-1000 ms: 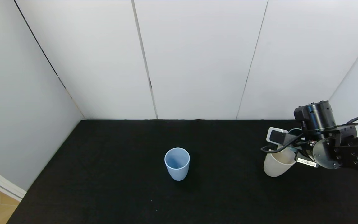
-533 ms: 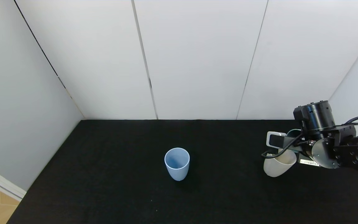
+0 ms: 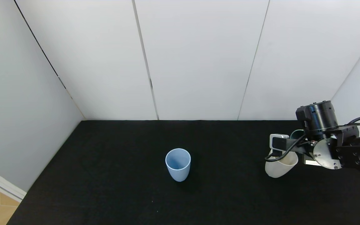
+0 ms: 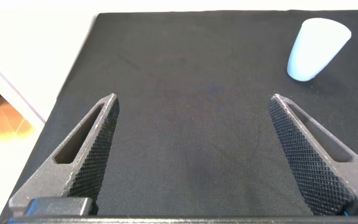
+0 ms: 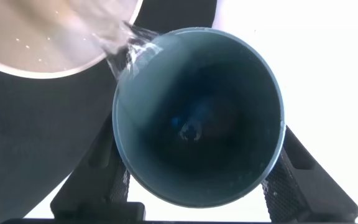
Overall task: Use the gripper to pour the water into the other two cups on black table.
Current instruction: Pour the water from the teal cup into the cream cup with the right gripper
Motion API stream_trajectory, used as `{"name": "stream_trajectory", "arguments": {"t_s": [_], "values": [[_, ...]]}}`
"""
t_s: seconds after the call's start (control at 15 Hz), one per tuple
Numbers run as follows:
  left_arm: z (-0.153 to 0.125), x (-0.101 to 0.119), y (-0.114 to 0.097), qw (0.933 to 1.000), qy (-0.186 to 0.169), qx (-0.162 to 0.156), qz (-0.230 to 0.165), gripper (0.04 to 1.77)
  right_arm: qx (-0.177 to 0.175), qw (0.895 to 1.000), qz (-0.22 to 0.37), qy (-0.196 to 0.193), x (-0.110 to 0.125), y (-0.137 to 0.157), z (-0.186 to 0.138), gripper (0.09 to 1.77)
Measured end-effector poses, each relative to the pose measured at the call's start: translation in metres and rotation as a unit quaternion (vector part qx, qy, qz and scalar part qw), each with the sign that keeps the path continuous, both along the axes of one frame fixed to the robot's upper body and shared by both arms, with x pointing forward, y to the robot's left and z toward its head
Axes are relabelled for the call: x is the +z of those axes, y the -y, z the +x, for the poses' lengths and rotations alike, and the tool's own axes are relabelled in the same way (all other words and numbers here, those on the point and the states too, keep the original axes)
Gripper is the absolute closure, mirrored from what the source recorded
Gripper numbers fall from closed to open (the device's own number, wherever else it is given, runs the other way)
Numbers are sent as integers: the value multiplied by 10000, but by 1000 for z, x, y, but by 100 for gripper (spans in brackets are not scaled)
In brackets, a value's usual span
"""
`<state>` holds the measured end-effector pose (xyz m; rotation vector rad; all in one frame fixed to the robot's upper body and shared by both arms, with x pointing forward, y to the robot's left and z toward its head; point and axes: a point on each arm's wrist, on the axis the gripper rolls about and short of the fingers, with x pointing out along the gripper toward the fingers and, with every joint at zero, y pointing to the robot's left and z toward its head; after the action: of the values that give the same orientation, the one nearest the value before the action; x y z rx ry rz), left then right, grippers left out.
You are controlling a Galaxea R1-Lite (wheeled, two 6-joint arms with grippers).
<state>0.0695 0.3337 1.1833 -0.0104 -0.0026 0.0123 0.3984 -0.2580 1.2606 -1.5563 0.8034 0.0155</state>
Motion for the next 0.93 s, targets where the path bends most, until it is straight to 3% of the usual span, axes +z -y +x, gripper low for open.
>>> {"name": "stream_trajectory", "arguments": {"t_s": [0.27,0.53,0.93], "values": [[0,0,0,10000,0,0,0,9,-19,9999,108,24,-1,2,-1,67],[0,0,0,10000,0,2,0,9,-186,9939,1045,303,-2,3,-5,67],[0,0,0,10000,0,0,2,9,-12,9792,1894,724,23,6,-19,67]]}}
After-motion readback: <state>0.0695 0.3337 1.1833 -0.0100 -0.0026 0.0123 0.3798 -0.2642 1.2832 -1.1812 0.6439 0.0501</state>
